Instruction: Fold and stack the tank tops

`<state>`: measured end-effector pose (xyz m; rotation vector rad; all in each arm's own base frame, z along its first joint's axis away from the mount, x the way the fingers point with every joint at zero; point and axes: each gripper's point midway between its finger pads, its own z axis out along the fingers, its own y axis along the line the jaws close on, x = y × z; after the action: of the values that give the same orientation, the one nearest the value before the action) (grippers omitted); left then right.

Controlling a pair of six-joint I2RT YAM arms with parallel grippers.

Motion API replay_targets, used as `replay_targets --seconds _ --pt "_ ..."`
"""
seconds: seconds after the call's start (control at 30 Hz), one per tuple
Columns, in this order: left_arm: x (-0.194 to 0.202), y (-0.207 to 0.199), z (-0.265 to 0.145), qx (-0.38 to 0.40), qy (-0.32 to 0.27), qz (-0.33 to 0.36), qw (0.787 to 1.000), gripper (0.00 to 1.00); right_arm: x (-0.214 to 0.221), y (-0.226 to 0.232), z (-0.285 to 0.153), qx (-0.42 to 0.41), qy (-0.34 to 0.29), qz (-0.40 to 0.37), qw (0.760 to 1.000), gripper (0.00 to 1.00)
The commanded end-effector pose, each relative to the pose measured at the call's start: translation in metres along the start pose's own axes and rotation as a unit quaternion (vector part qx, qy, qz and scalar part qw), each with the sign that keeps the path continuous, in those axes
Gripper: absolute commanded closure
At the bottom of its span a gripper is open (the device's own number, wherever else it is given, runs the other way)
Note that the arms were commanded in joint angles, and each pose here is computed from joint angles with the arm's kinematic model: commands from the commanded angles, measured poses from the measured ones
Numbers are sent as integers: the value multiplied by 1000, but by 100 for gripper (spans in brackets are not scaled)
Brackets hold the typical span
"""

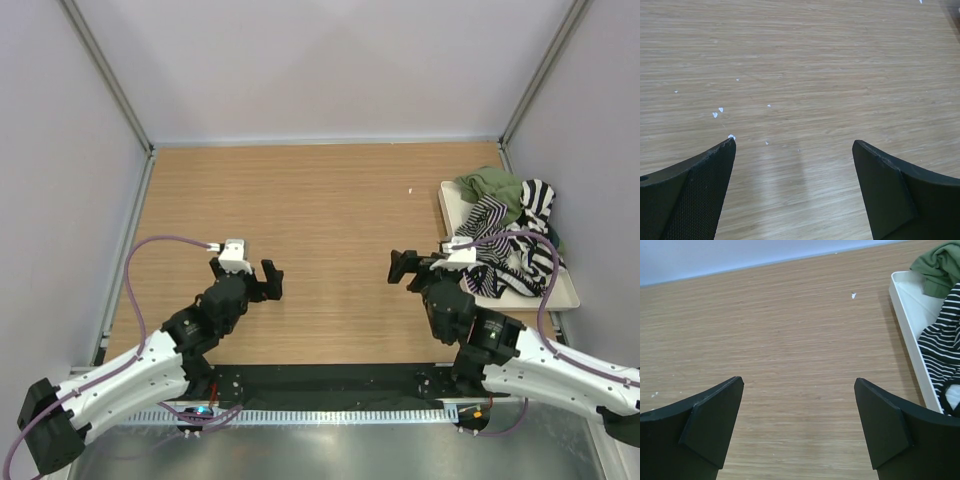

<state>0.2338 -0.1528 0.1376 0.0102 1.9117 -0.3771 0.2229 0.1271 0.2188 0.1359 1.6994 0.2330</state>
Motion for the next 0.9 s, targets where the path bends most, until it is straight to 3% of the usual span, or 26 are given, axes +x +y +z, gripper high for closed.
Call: replay_targets --seconds 0.0,0.1,0.27,0.4,0.7,0.77,0.87 --pt "-17 -5 -1 6 -27 -12 1000 0 -28 0 3 39 -19 4 999 0" --pt "-17 -4 -1 5 -27 -12 1000 0 -50 -34 12 143 -30 14 989 0" --pt "-16 -4 -2 6 -25 -12 1000 0 -40 -85 74 198 78 34 977 0" --pt "-16 -4 -1 5 -24 -13 1000 0 -49 -139 106 265 115 81 954 0" --pt "-17 -4 -3 7 -25 -14 1000 1 1 -229 159 393 159 133 896 1" --pt "-16 -4 -3 6 -24 -14 1000 0 8 -240 162 408 152 138 890 4" --pt "-17 -4 -3 7 -25 -14 1000 1 14 -250 162 427 148 135 882 38"
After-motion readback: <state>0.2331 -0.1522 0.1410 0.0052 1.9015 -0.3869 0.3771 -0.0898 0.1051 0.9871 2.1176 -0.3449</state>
